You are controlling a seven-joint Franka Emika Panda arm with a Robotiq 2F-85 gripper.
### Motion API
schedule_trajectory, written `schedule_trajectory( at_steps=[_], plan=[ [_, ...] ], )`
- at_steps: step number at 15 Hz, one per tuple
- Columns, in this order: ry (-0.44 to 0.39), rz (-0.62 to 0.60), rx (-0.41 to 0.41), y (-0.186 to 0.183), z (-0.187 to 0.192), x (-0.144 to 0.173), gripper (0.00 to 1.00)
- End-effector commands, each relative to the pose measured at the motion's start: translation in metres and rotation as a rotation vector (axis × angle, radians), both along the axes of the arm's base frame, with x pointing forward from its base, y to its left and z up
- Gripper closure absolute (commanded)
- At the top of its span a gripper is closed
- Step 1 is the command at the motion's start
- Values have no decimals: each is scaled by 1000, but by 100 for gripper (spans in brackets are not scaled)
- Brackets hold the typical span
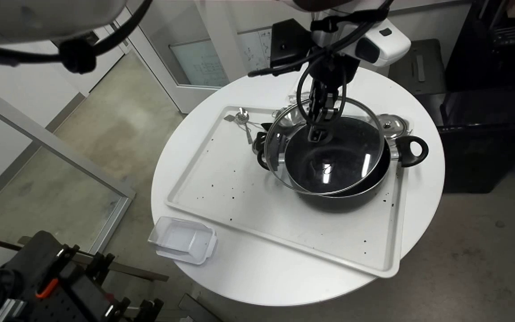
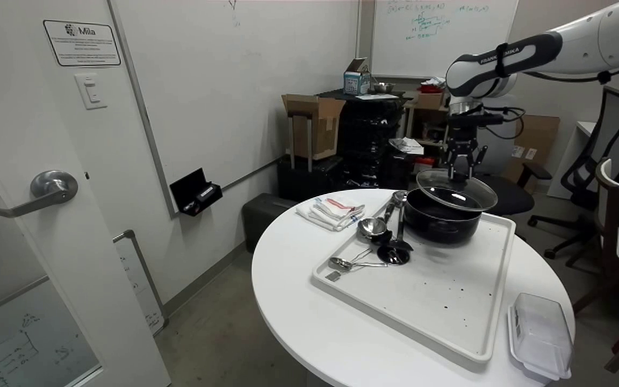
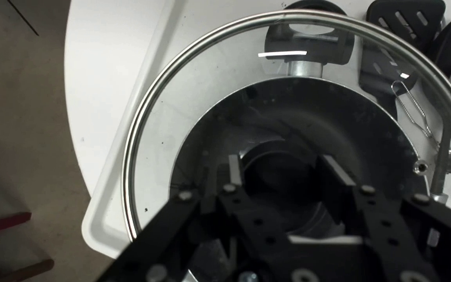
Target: Put the lid on the pot
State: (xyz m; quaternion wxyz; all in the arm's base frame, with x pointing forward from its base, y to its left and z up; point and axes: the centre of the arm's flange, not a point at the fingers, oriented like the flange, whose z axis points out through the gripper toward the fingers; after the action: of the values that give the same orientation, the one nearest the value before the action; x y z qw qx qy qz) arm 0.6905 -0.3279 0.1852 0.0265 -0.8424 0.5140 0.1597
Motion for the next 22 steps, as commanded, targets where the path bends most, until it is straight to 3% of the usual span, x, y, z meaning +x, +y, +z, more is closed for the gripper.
schedule_trajectory(
  at_steps=[1,9,22],
  plan=[
    [-6,-63,25,-21,3,50,76],
    [2,-102,-36,-30,-17,59,76],
    [-46,-143,-44,-54,-25,54,76]
  ],
)
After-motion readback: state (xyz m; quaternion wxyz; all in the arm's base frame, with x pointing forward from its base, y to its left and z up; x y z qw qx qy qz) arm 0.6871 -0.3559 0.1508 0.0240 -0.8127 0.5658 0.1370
